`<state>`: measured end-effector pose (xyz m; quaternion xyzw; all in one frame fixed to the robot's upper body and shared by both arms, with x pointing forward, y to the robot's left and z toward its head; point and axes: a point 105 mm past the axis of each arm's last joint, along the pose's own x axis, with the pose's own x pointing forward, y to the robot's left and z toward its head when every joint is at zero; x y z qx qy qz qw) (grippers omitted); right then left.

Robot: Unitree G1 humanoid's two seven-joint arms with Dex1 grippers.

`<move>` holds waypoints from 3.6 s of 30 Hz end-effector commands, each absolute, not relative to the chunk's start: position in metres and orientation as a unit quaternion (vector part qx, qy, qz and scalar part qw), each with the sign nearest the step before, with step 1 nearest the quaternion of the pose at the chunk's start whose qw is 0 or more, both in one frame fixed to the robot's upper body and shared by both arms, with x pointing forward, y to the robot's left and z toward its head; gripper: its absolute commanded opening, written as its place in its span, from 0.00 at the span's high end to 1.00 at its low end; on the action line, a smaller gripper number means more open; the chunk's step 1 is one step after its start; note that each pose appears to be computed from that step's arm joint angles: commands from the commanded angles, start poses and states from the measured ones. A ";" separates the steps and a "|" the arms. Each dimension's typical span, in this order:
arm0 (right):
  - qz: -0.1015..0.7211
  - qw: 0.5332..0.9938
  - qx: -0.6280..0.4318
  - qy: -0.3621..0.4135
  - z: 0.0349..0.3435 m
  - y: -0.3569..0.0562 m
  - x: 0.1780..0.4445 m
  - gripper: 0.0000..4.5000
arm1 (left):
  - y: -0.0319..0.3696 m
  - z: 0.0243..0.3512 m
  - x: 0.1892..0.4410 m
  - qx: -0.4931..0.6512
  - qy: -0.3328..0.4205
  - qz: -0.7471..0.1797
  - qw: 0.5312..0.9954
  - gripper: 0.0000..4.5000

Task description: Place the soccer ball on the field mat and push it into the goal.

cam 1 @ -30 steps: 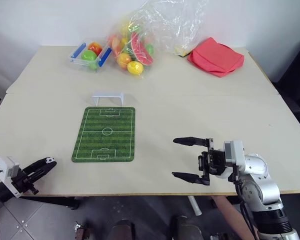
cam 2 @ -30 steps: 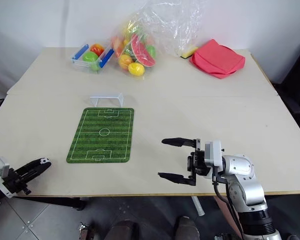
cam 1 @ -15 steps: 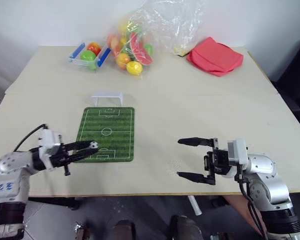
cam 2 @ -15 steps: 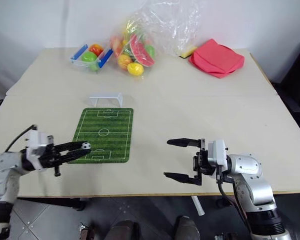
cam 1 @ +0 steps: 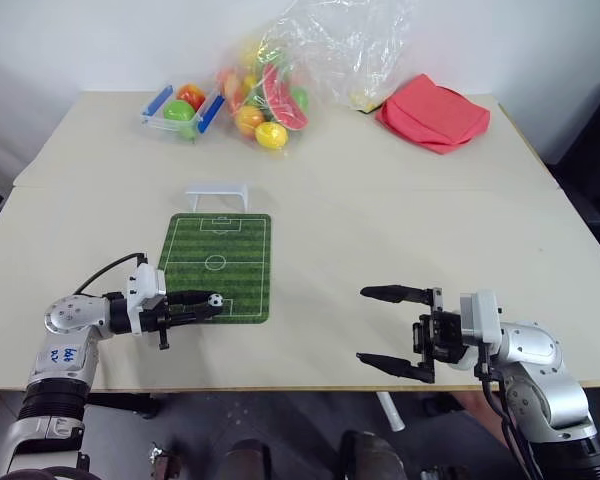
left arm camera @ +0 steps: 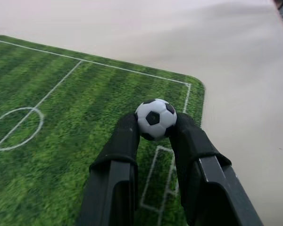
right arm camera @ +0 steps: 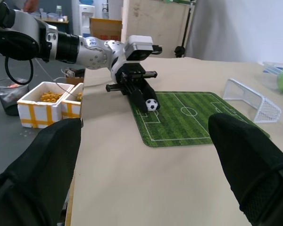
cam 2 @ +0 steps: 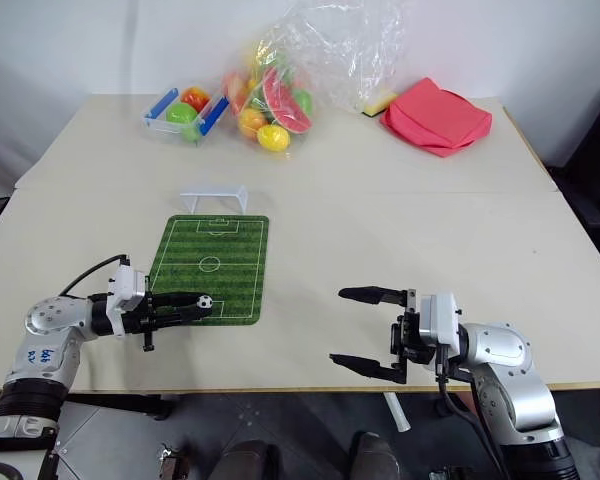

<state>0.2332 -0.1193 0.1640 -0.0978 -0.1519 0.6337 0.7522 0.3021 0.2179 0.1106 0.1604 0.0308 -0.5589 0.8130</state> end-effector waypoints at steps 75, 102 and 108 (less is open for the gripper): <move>0.608 0.757 -0.094 -0.220 0.165 -0.111 0.237 0.00 | 0.214 0.101 0.271 0.089 0.038 -0.540 0.836 0.99; 0.491 0.833 -0.031 -0.254 0.184 -0.092 0.261 0.00 | 0.255 0.169 0.338 0.031 -0.132 -0.329 0.934 0.99; 0.443 0.851 -0.002 -0.282 0.191 -0.090 0.278 0.00 | 0.329 0.162 0.281 0.014 -0.120 -0.170 0.978 0.99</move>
